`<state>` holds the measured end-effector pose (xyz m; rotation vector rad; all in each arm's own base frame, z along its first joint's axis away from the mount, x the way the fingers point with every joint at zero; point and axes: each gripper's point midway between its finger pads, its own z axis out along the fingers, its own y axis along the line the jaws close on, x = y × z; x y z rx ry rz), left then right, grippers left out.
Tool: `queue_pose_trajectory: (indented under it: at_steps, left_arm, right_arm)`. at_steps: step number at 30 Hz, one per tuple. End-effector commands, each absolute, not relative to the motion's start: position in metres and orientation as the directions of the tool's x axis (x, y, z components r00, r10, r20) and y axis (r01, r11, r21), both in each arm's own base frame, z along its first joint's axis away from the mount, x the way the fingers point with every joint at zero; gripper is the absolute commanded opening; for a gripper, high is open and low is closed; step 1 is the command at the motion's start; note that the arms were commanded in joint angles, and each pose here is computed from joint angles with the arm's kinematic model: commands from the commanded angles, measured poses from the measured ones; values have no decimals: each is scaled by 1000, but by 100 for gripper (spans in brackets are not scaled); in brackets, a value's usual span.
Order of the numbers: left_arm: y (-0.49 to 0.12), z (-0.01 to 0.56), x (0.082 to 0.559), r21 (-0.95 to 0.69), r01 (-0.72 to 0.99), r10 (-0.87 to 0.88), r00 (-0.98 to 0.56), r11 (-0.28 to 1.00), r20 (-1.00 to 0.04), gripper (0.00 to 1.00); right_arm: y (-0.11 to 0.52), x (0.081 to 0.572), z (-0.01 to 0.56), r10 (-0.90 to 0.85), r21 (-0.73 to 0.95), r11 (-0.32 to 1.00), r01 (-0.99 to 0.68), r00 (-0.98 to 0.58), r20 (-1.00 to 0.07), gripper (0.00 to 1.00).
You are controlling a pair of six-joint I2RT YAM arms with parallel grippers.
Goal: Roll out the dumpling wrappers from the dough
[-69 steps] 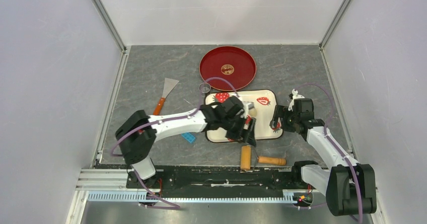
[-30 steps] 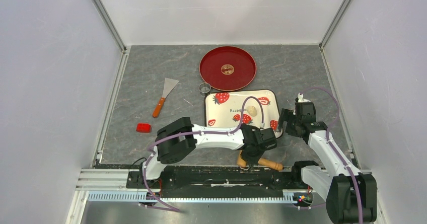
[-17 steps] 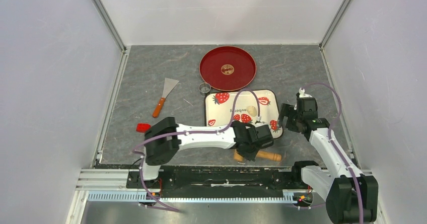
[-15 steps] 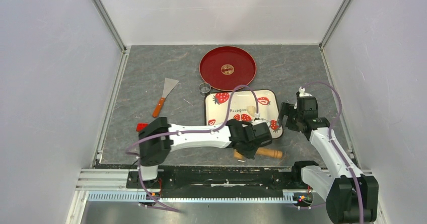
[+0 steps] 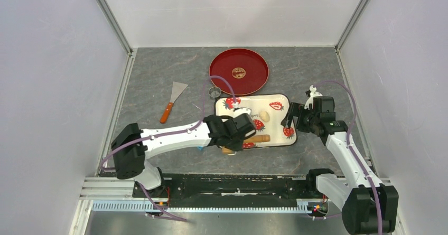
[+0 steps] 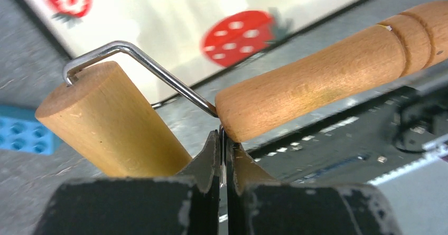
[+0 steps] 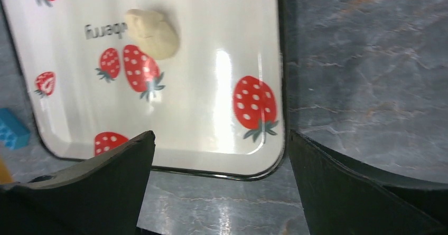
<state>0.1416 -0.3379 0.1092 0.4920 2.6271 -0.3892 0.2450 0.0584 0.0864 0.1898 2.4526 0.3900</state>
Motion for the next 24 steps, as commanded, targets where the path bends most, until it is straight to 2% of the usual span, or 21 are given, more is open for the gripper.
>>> queue_pose_trajectory:
  at_steps: [1,9,16,17,20,24]
  left_arm:
    - [-305,114,163,-243,263,122,-872,934,-474,2]
    - [-267,101,159,-314,202,50,-901,928,-432,2]
    - [-269,102,155,-377,218,38,-902,900,-431,2]
    - [-270,102,155,-384,224,40,-901,896,-431,2]
    - [-274,104,155,-396,235,45,-900,888,-433,2]
    - [-277,108,156,-409,245,44,-896,879,-442,2]
  right_arm:
    - [90,260,116,230,456,884,-106,-750,-620,98]
    - [153,255,133,213,604,753,-259,-774,-596,98]
    - [225,235,143,167,728,587,-354,-827,-537,99]
    - [234,231,144,157,743,562,-363,-835,-527,96]
    - [258,223,149,126,776,504,-379,-857,-500,93]
    - [281,211,144,58,784,483,-390,-879,-473,88]
